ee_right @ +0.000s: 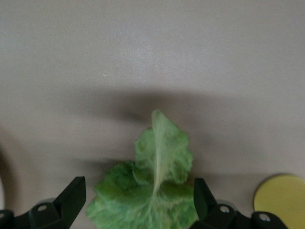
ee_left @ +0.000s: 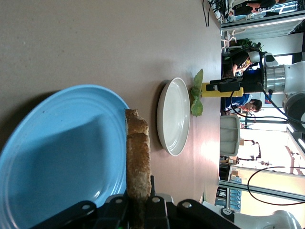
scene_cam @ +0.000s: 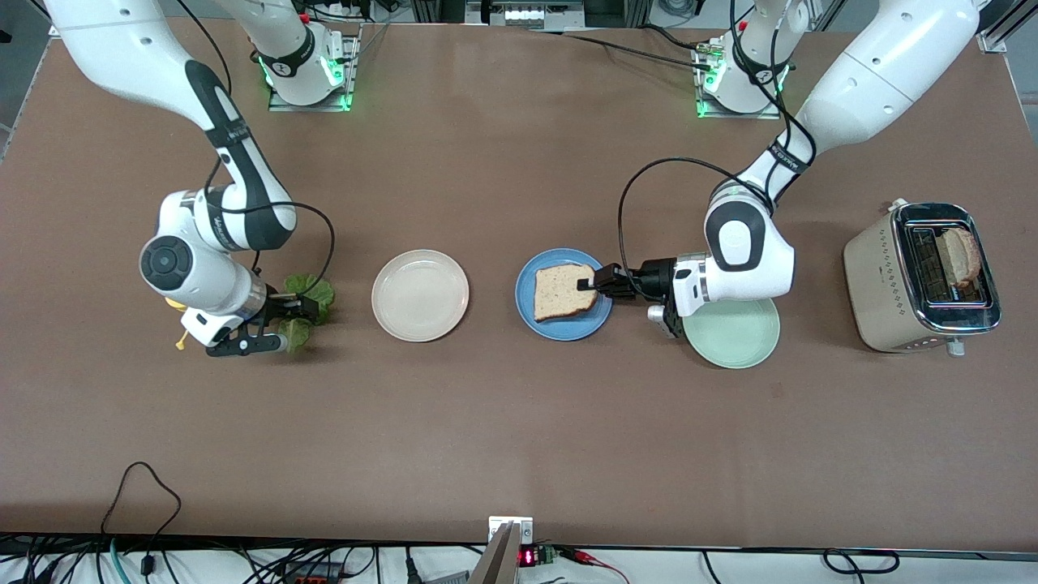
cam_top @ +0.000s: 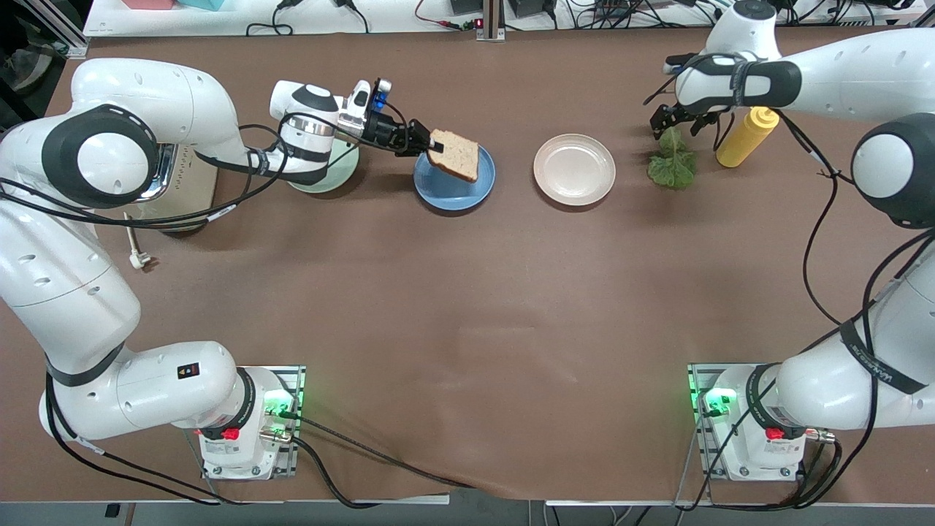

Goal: Make sandwich in blue plate with both arms
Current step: 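Lower the bread onto the blue plate while the right gripper grasps lettuce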

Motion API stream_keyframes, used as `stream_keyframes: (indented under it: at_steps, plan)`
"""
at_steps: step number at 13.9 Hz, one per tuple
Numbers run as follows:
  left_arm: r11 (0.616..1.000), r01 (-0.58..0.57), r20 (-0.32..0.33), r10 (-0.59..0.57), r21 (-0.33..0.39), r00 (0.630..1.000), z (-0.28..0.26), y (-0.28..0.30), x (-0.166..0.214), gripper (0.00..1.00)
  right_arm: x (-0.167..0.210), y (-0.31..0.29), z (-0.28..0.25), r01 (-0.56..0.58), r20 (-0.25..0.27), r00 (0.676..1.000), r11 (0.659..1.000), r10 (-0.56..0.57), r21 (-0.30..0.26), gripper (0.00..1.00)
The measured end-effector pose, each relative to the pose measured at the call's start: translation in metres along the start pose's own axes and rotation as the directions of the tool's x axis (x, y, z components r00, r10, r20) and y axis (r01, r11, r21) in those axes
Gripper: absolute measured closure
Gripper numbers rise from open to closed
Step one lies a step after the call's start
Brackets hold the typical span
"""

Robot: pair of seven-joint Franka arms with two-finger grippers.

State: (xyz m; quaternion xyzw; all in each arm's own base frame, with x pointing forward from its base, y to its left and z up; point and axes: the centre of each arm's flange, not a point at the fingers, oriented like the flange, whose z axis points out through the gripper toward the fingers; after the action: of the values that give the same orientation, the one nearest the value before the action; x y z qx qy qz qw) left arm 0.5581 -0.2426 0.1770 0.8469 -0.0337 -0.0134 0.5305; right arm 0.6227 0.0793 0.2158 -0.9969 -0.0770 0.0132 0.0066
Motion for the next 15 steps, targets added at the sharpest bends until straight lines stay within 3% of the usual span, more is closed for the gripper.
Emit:
stream_keyframes:
  at_steps: [3, 4, 5, 7, 9, 10, 13, 15]
  plan:
    - [1.0, 0.003, 0.002, -0.003, 0.019, 1.0, 0.007, -0.003, -0.005, 0.91, 0.003, 0.005, 0.015, 0.037, -0.025, 0.999, 0.999, -0.037, -0.004, 0.0]
    - [1.0, 0.005, 0.005, -0.005, 0.021, 1.0, 0.01, -0.004, -0.007, 0.91, 0.005, 0.005, 0.016, 0.052, -0.028, 0.998, 0.999, -0.053, -0.014, 0.06]
    - [1.0, 0.007, 0.011, -0.008, 0.022, 1.0, 0.015, -0.005, -0.01, 0.86, 0.007, 0.006, 0.015, 0.074, -0.032, 0.997, 0.997, -0.075, -0.032, 0.06]
    - [1.0, 0.016, 0.02, -0.016, 0.021, 1.0, 0.022, -0.008, -0.014, 0.81, 0.014, 0.008, 0.01, 0.102, -0.044, 0.994, 0.993, -0.105, -0.063, 0.25]
    - [1.0, 0.017, 0.017, -0.018, 0.023, 1.0, 0.021, -0.009, -0.013, 0.63, 0.018, 0.016, 0.009, 0.103, -0.051, 0.993, 0.992, -0.106, -0.073, 0.48]
    - [1.0, 0.011, 0.009, -0.011, 0.025, 1.0, 0.018, -0.007, -0.01, 0.54, 0.018, 0.018, 0.01, 0.1, -0.049, 0.993, 0.992, -0.104, -0.073, 0.54]
    - [0.997, -0.048, -0.008, 0.048, 0.058, 0.999, -0.001, 0.011, -0.006, 0.23, 0.016, 0.022, 0.019, 0.1, -0.035, 0.994, 0.992, -0.103, -0.07, 0.59]
    - [0.983, -0.135, 0.024, 0.133, 0.124, 0.991, -0.017, 0.026, -0.01, 0.03, 0.016, 0.022, 0.023, 0.101, -0.031, 0.994, 0.992, -0.103, -0.069, 0.75]
